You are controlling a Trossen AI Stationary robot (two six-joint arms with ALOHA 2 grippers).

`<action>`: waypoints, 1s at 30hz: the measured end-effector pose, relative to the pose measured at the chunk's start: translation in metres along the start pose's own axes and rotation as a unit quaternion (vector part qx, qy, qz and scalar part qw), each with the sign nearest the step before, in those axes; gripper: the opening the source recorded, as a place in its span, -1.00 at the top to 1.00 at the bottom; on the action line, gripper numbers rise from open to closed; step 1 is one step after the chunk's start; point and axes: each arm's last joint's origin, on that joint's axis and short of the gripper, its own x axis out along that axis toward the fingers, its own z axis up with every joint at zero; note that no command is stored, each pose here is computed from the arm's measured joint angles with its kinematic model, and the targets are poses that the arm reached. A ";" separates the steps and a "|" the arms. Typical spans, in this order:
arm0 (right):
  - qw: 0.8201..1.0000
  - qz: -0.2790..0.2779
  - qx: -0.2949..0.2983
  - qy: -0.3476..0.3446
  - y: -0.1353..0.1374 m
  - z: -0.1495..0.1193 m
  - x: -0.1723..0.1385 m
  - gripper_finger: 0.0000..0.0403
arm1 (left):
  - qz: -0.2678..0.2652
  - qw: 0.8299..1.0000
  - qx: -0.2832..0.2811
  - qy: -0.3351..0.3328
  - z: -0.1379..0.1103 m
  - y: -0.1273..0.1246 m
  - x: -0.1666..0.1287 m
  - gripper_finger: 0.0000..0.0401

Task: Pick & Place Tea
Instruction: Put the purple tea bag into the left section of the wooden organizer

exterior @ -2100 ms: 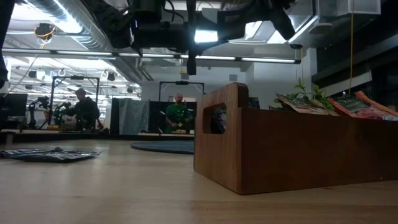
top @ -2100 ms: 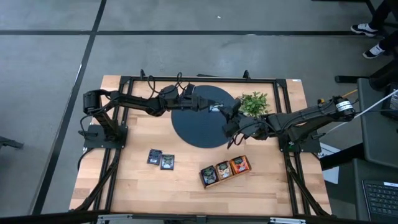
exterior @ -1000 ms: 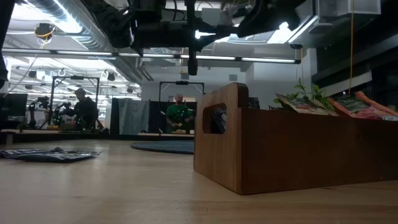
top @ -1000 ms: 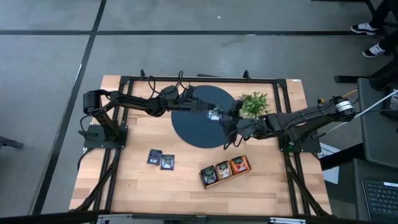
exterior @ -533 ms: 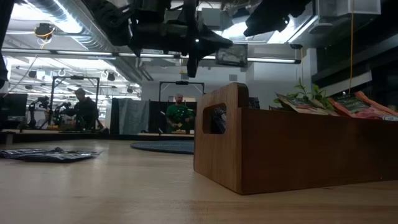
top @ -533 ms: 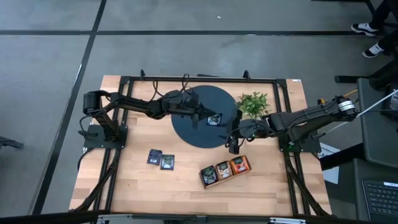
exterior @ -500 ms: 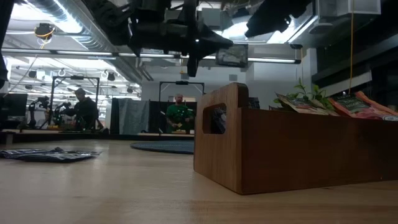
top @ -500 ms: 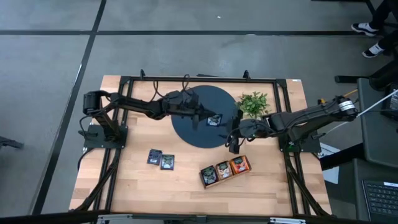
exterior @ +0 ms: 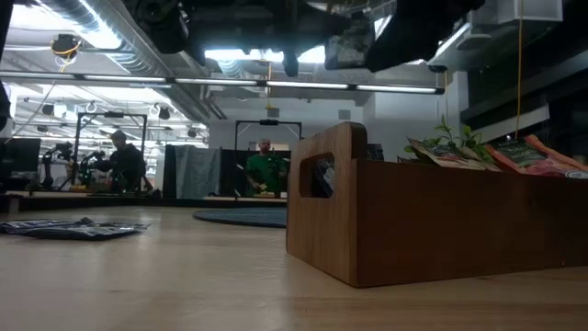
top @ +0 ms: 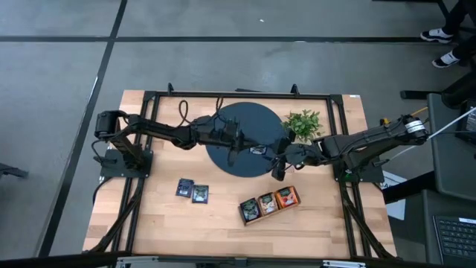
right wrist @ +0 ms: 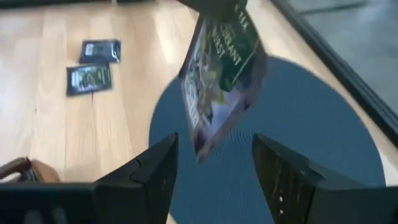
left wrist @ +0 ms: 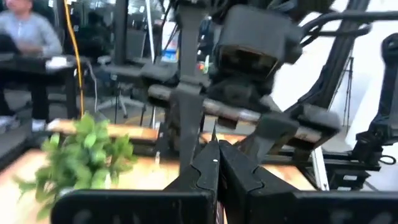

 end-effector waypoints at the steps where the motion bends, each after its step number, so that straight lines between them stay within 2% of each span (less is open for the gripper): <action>1: 1.000 0.001 -0.003 -0.008 -0.001 0.002 0.001 -0.03 | -0.004 1.000 0.008 -0.006 0.001 -0.002 0.000 0.99; 5: 0.999 0.006 0.000 -0.032 -0.002 0.008 0.002 0.02 | 0.004 1.000 0.023 -0.005 0.000 -0.007 0.001 0.99; 8: 0.999 0.016 0.003 -0.032 -0.004 0.009 0.003 0.15 | 0.016 0.999 0.033 -0.008 0.000 -0.008 0.002 0.99; 17: 0.999 0.029 -0.013 -0.021 -0.004 0.007 0.004 0.93 | 0.042 0.998 0.048 -0.009 0.000 -0.006 0.002 0.98; 22: 0.999 0.026 -0.019 -0.010 -0.005 0.005 0.004 0.94 | 0.038 0.999 0.038 0.001 -0.002 -0.006 0.002 0.97; 26: 0.999 0.021 -0.029 0.014 -0.006 0.000 0.004 0.97 | -0.002 1.000 -0.005 0.027 -0.006 -0.007 0.001 0.97; 30: 0.998 0.016 -0.036 0.041 -0.007 -0.005 0.004 0.98 | -0.006 0.994 -0.043 0.100 -0.009 -0.004 0.005 0.93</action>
